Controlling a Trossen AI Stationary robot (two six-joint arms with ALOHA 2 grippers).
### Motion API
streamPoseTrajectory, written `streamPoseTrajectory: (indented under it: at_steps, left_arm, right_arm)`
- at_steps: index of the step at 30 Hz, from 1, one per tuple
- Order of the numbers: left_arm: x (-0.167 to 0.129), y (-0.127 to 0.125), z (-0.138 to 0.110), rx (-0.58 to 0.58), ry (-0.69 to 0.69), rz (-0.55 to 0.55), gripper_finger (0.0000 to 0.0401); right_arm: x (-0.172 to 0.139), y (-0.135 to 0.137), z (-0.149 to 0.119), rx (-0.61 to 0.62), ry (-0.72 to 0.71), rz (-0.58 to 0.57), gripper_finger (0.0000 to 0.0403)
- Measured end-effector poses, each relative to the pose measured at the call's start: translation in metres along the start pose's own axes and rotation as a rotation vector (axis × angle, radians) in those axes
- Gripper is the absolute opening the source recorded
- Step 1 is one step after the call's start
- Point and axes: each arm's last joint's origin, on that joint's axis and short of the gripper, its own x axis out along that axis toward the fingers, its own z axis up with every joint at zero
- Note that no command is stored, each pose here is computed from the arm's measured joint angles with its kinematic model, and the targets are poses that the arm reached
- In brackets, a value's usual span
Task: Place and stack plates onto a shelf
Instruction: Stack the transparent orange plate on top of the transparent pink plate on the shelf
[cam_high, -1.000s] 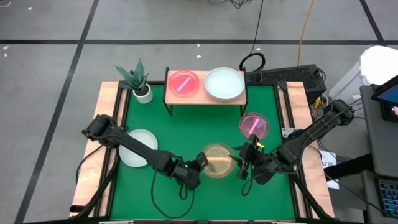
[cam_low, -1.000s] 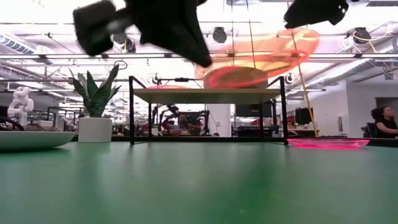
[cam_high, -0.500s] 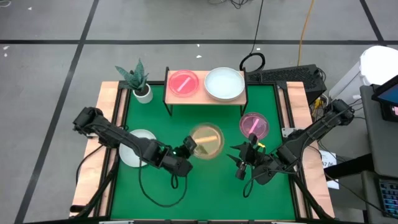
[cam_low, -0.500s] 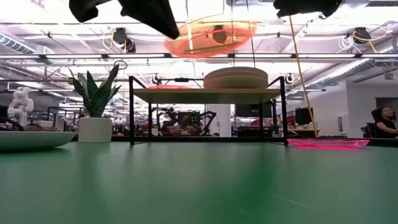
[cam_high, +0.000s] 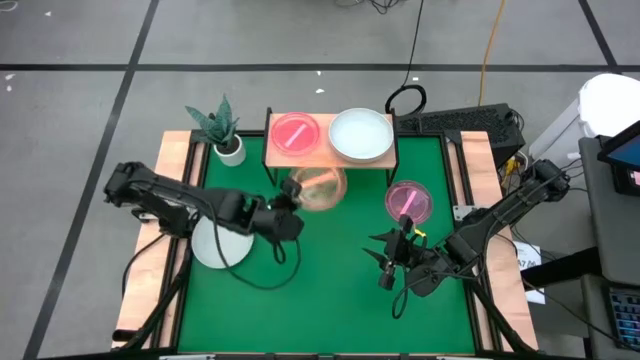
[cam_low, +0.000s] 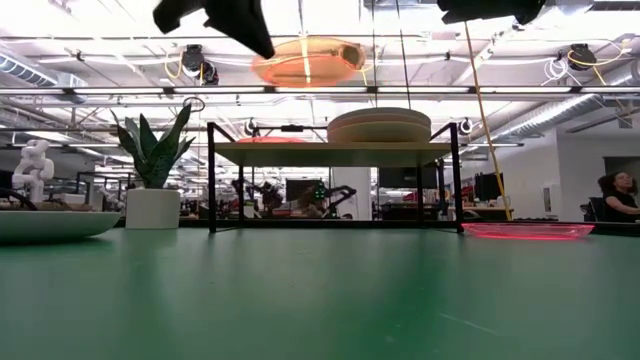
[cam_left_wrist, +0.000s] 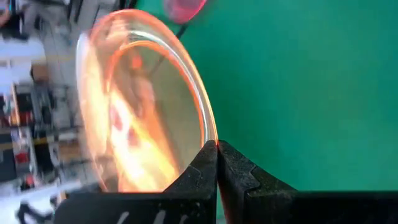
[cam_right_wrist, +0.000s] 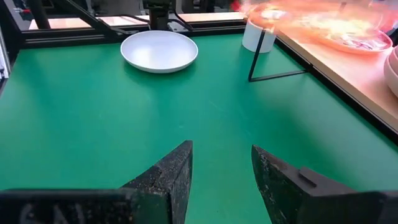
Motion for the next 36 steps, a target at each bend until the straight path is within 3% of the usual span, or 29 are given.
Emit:
streamPoseTrajectory:
  at_steps: [10, 19, 27, 36]
  left_arm:
    - [0.019, 0.054, -0.055, -0.134, 0.158, 0.065, 0.0003]
    - [0.049, 0.085, -0.096, -0.311, 0.217, 0.031, 0.0003]
    - [0.065, 0.100, -0.108, -0.392, 0.154, 0.022, 0.0003]
    - [0.081, 0.102, -0.117, -0.448, 0.189, -0.001, 0.0003]
  right_arm:
    - [0.000, 0.000, 0.000, -0.003, 0.000, 0.001, 0.0146]
    - [0.000, 0.000, 0.000, -0.010, 0.000, 0.001, 0.0146]
    - [0.000, 0.000, 0.000, -0.014, 0.000, 0.001, 0.0146]
    - [0.000, 0.000, 0.000, -0.012, 0.001, 0.002, 0.0146]
